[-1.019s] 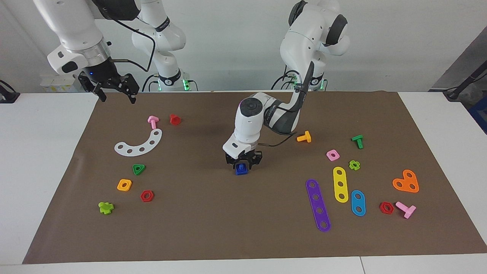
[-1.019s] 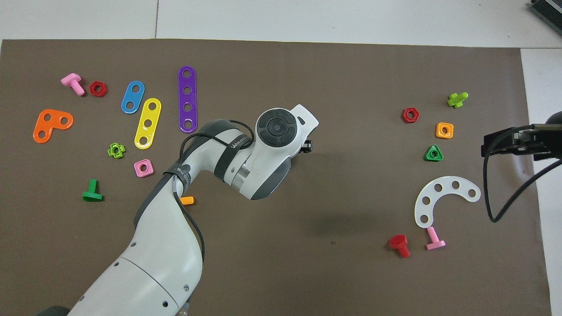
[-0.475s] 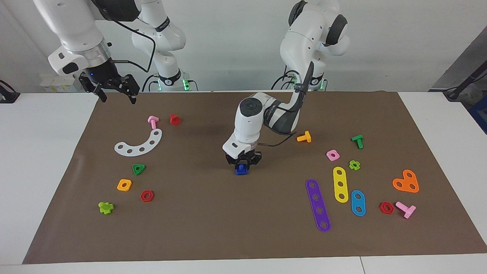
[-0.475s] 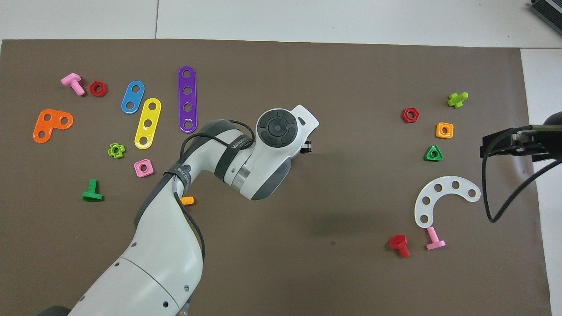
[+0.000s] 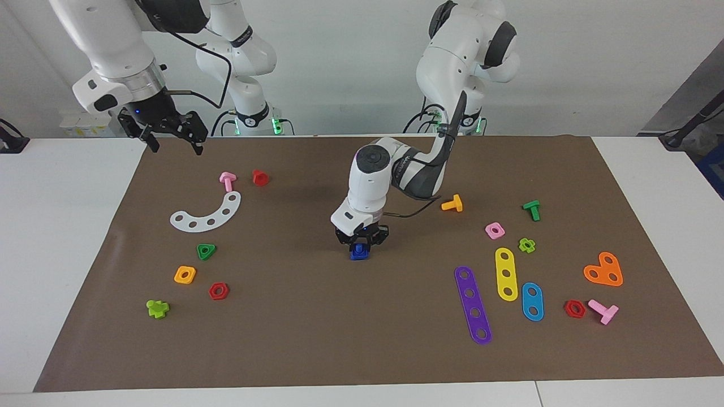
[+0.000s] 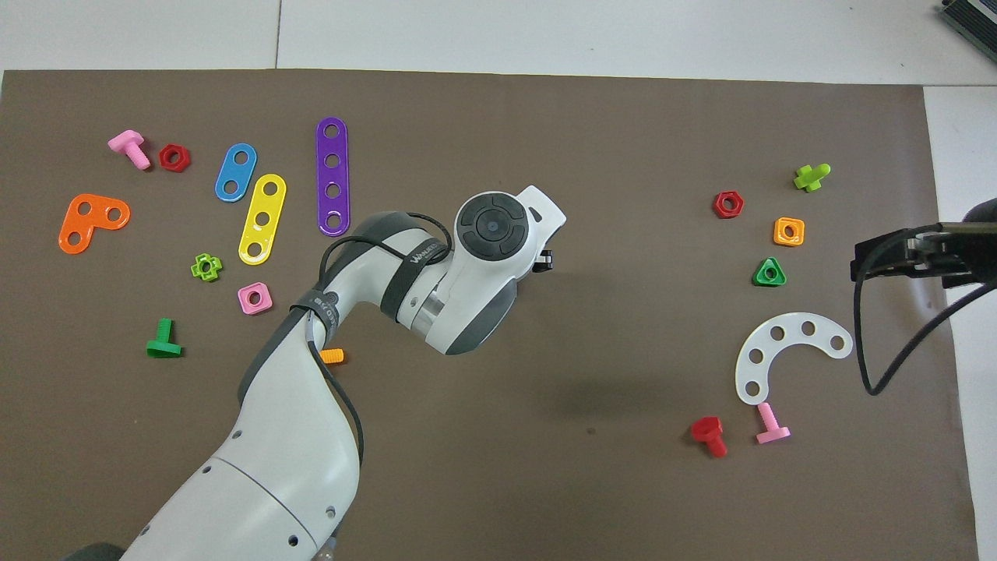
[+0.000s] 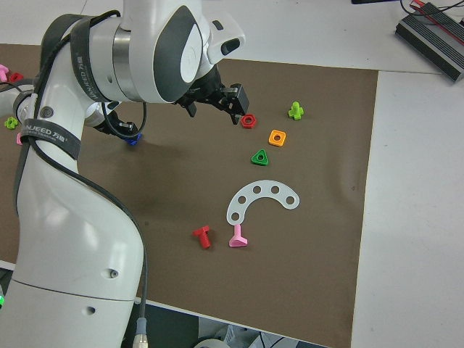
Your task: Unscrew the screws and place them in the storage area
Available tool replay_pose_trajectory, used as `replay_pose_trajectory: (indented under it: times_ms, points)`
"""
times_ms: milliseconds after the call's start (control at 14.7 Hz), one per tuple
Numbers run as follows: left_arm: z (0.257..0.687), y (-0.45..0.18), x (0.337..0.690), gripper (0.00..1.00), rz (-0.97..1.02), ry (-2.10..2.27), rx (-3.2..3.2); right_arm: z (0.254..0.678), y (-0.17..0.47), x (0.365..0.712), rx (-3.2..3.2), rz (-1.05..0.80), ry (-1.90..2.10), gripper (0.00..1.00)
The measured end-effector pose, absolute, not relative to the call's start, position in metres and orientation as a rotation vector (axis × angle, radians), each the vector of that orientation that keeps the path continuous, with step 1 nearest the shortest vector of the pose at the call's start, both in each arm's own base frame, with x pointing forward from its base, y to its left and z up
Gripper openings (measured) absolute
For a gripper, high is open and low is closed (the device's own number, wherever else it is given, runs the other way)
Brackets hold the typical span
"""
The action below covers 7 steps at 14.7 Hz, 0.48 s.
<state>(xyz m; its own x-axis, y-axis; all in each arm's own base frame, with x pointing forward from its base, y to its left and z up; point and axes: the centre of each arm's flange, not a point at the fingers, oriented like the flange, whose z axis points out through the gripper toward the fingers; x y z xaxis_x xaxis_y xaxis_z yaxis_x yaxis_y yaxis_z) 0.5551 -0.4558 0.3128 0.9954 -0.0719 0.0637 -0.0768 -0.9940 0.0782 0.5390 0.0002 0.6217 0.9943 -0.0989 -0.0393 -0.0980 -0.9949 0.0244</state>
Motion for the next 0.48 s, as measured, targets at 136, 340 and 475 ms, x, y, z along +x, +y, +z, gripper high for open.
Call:
replay_pose_trajectory:
  times_ms: [136, 340, 475]
  points:
    - [0.323, -0.457, 0.558, 0.48, 0.078, -0.102, 3.067, 0.621, 0.0, 0.539, 3.115, -0.065, -0.154, 1.0]
    - [0.343, -0.46, 0.566, 0.48, 0.069, -0.072, 3.073, 0.621, 0.0, 0.539, 3.115, -0.066, -0.155, 1.0]
    - [0.358, -0.46, 0.57, 0.48, 0.06, -0.042, 3.072, 0.621, 0.0, 0.539, 3.115, -0.066, -0.155, 1.0]
